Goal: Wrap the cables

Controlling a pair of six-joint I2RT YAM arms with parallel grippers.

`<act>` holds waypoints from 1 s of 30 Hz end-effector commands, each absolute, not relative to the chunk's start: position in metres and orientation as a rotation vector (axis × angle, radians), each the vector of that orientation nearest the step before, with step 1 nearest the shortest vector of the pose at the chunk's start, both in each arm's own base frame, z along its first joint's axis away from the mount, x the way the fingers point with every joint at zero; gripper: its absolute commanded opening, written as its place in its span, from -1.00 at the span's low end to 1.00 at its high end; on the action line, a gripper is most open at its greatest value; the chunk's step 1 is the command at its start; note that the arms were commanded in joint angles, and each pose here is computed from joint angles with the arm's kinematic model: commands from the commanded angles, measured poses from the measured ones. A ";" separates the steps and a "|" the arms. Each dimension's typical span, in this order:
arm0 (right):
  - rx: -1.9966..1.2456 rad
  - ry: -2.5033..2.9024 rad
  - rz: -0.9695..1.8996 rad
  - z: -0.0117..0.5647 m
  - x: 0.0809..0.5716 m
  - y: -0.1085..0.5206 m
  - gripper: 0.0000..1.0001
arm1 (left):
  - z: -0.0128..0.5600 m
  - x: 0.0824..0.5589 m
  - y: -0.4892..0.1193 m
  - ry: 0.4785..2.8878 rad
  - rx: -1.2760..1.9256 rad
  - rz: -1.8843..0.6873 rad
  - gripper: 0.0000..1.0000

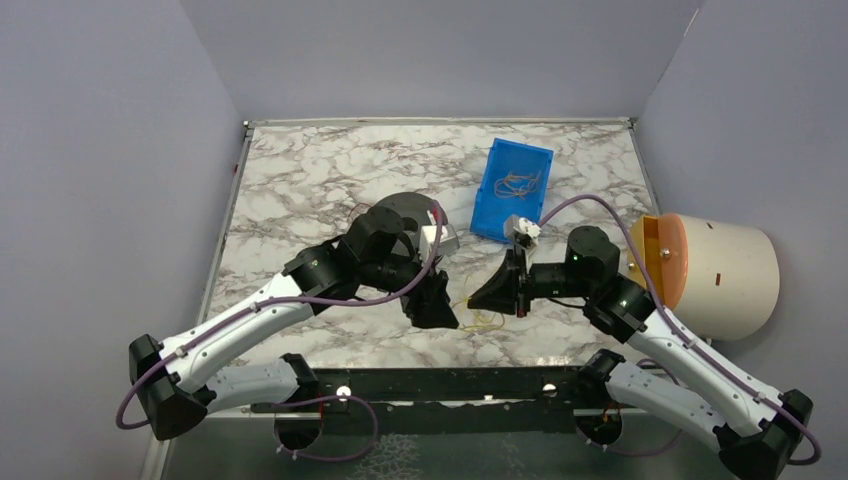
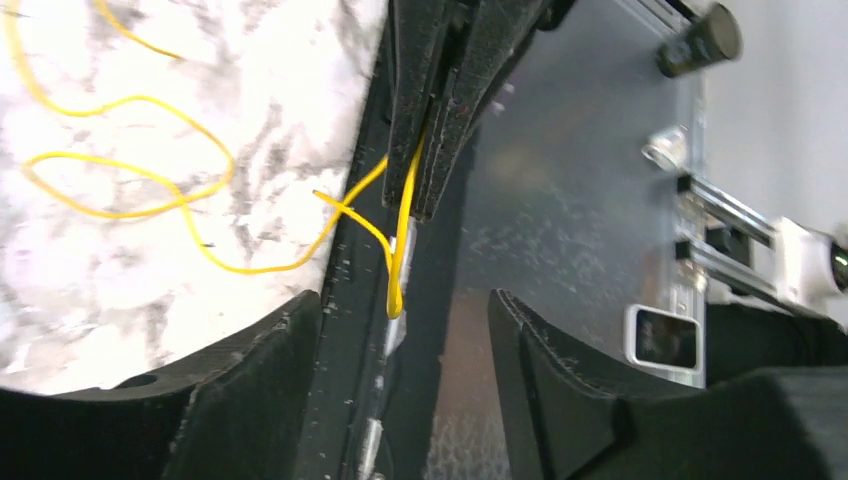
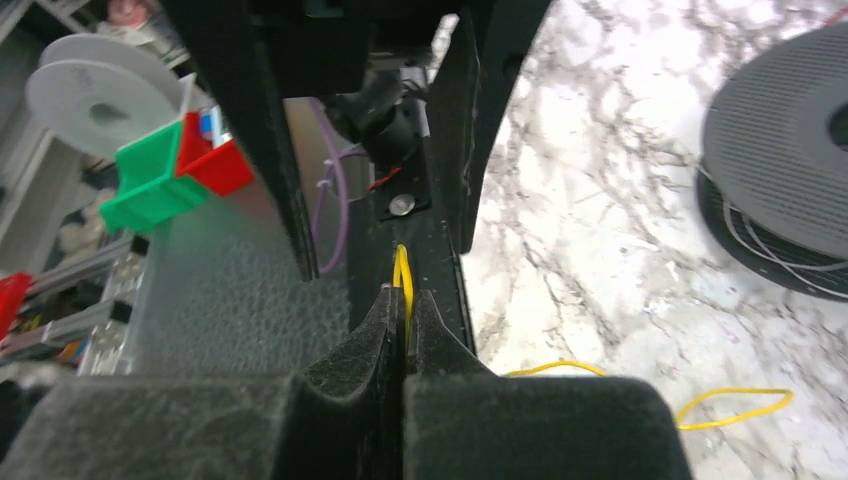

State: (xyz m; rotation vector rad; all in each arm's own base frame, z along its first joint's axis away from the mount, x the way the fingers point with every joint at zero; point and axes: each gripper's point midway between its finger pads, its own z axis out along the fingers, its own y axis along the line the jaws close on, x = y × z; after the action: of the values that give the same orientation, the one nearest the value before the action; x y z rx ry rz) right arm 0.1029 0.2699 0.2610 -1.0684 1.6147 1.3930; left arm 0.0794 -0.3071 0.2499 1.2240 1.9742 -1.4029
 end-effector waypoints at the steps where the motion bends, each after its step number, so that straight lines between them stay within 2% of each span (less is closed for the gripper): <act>1: -0.924 1.702 1.237 0.261 0.128 0.262 -0.99 | 0.270 0.114 -0.302 1.924 1.083 -1.179 0.35; 7: -0.643 1.813 1.009 0.258 0.169 0.241 -0.99 | 0.289 0.158 -0.281 1.896 0.840 -0.922 0.47; 12: -0.389 1.889 0.862 0.251 0.198 0.219 -0.99 | 0.287 0.181 -0.269 1.898 0.713 -0.801 0.52; 23: 0.057 2.014 0.617 0.213 0.225 0.171 -0.99 | 0.239 0.225 -0.262 2.035 0.625 -0.506 0.52; 30: 0.213 2.062 0.516 0.194 0.227 0.150 -0.99 | 0.199 0.260 -0.248 2.097 0.567 -0.166 0.53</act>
State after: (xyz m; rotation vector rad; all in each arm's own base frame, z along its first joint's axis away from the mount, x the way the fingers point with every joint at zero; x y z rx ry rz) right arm 0.2250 0.1708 0.2081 0.0729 2.0398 0.6184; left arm 0.2333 -0.2624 0.2025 0.6529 2.1262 -0.3981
